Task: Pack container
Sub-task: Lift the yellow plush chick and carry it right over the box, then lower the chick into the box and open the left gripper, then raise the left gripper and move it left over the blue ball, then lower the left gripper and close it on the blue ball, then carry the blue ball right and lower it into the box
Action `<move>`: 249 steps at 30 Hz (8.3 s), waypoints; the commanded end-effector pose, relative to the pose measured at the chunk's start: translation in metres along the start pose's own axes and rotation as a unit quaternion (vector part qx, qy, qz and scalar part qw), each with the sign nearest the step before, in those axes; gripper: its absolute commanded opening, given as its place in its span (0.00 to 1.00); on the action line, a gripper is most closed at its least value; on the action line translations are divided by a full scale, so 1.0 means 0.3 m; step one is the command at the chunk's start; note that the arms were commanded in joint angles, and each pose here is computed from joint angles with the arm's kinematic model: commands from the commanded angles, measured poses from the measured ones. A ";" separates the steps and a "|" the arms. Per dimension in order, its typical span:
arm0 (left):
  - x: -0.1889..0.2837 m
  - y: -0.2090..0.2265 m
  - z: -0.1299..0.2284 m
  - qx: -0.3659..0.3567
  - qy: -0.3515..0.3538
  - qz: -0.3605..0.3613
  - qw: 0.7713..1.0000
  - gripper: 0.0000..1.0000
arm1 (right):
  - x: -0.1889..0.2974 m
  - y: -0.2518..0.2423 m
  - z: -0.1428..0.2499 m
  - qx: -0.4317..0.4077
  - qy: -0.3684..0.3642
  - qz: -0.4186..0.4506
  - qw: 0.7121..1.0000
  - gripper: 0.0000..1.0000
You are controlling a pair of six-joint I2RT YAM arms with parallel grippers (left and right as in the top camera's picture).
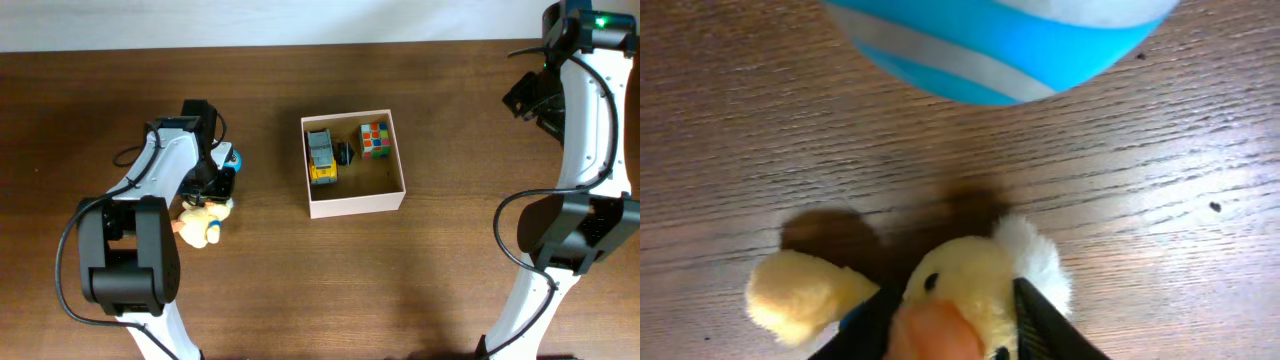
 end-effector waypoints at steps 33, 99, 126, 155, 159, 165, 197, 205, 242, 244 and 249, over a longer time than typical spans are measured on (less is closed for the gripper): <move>0.404 -0.053 -0.099 0.018 -0.081 0.138 0.987 0.16 | 0.010 -0.004 -0.009 -0.008 -0.004 -0.004 1.000 0.99; 0.257 -0.940 -0.385 -0.234 -0.238 0.000 0.943 0.32 | 0.010 -0.004 -0.009 -0.008 -0.004 -0.004 1.000 0.99; 0.511 -0.721 -0.374 -0.171 -0.220 -0.035 0.960 0.58 | 0.010 -0.004 -0.009 -0.008 -0.004 -0.004 1.000 0.99; 0.183 -0.066 -0.276 0.107 -0.040 -0.056 0.992 0.68 | 0.010 -0.004 -0.009 -0.008 -0.004 -0.004 1.000 0.99; 0.122 -0.064 -0.265 0.108 -0.030 -0.055 0.992 0.67 | 0.010 -0.004 -0.009 -0.008 -0.004 -0.004 1.000 0.99; 0.076 -0.057 -0.272 0.111 -0.041 -0.057 0.991 0.68 | 0.010 -0.004 -0.009 -0.008 -0.004 -0.004 1.000 0.99; -0.090 -0.039 -0.293 0.112 0.001 -0.059 0.992 0.60 | 0.010 -0.004 -0.009 -0.008 -0.004 -0.004 1.000 0.99; -0.090 -0.036 -0.304 0.113 -0.011 -0.061 0.992 0.55 | 0.010 -0.004 -0.009 -0.008 -0.004 -0.004 1.000 0.99; 0.079 -0.052 -0.364 0.112 -0.054 0.000 0.992 0.36 | 0.010 -0.004 -0.009 -0.008 -0.005 -0.004 1.000 0.99; 0.134 -0.060 -0.363 0.110 -0.053 0.012 0.992 0.36 | 0.010 -0.004 -0.009 -0.008 -0.005 -0.004 1.000 0.99; 0.260 -0.095 -0.343 0.102 -0.043 0.035 0.993 0.36 | 0.010 -0.004 -0.009 -0.008 -0.004 -0.004 1.000 0.99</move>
Point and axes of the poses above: each gripper's point midway between its finger pads, its own x axis back along the fingers, its own y axis along the line the jaws close on, z = x × y, the point moved 10 cm from there along x, back along the fingers, and after that the axes turned 13 degrees about -x, right-handed, at the moved point
